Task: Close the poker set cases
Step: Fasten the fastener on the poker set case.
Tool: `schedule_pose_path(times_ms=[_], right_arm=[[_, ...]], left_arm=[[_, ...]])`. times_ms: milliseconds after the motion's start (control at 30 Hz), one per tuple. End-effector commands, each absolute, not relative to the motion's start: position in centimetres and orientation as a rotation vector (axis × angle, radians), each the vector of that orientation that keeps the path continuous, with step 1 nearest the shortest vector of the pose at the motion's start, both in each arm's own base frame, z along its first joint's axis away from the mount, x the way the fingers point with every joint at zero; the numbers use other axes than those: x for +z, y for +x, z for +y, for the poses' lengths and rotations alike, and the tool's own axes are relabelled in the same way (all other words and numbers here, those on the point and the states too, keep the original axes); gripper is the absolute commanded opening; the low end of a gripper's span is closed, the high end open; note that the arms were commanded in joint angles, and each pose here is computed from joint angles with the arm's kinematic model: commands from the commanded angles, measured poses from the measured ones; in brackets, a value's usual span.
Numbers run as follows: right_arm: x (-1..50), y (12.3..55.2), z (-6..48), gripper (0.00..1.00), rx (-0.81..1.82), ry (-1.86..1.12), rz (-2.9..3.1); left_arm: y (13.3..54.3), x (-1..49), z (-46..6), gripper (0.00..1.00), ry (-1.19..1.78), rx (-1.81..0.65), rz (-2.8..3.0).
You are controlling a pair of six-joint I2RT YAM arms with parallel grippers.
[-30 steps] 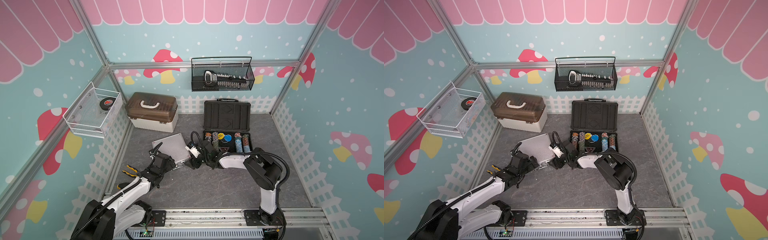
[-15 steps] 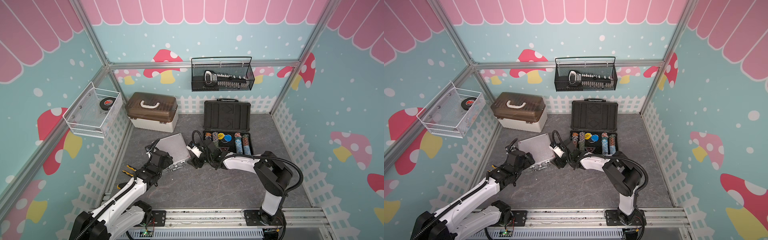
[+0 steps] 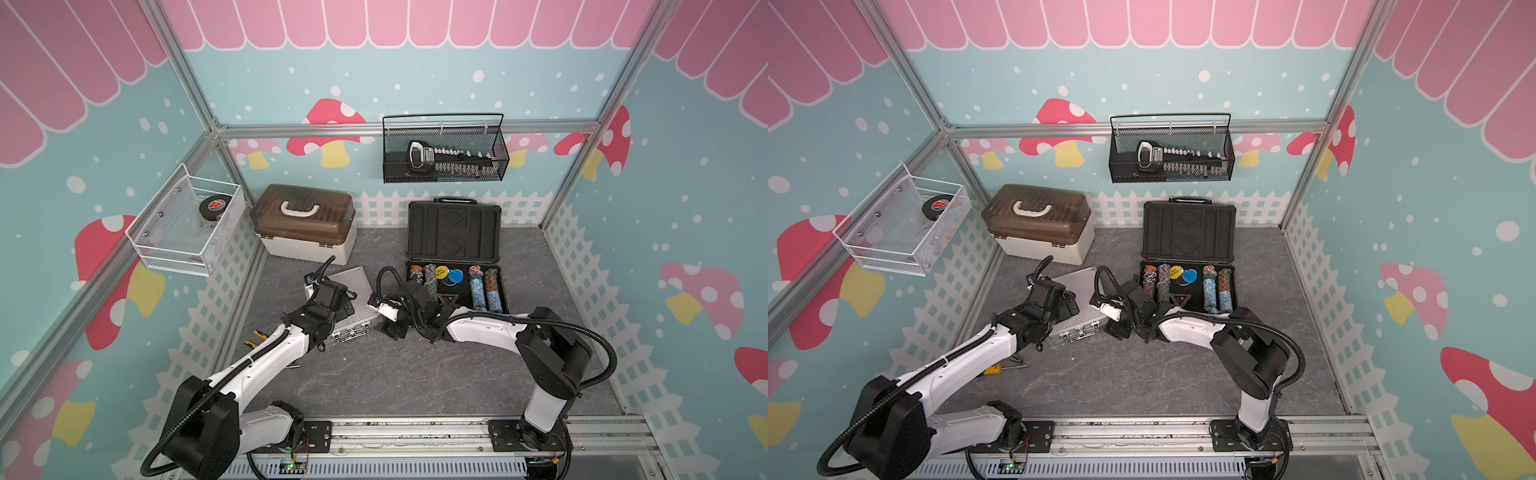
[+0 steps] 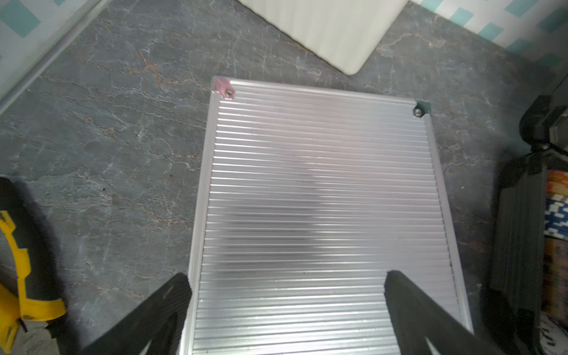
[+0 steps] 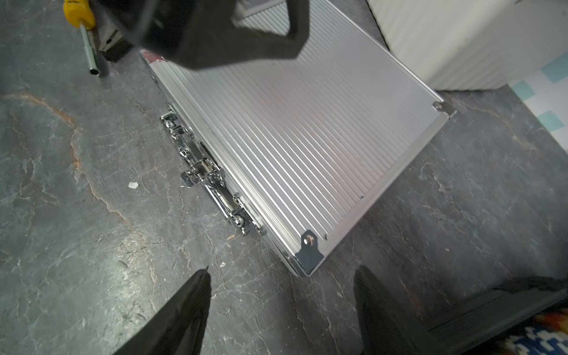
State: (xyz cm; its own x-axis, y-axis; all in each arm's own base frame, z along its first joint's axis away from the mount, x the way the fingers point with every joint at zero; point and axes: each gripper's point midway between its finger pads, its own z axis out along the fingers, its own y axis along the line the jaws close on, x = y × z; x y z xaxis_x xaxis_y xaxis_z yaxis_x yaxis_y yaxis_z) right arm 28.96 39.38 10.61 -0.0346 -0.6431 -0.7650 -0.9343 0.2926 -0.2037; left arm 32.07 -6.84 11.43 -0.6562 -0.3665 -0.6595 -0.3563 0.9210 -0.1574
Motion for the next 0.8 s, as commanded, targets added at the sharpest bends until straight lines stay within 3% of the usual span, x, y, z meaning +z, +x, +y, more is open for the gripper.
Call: schedule_pose_path(times_ms=[0,367,767], right_arm=[[12.1,28.4,40.8,0.73,0.415,-1.518,1.585],[11.0,28.2,44.2,0.74,0.376,-1.593,1.461],[7.8,27.3,47.0,0.74,0.410,-1.635,1.458]], left_arm=[[33.4,11.6,-6.7,0.99,-0.540,-0.052,2.338],[33.7,7.8,-5.3,0.97,-0.631,-0.046,2.370],[33.2,7.5,-4.1,0.97,-0.700,-0.102,2.334]])
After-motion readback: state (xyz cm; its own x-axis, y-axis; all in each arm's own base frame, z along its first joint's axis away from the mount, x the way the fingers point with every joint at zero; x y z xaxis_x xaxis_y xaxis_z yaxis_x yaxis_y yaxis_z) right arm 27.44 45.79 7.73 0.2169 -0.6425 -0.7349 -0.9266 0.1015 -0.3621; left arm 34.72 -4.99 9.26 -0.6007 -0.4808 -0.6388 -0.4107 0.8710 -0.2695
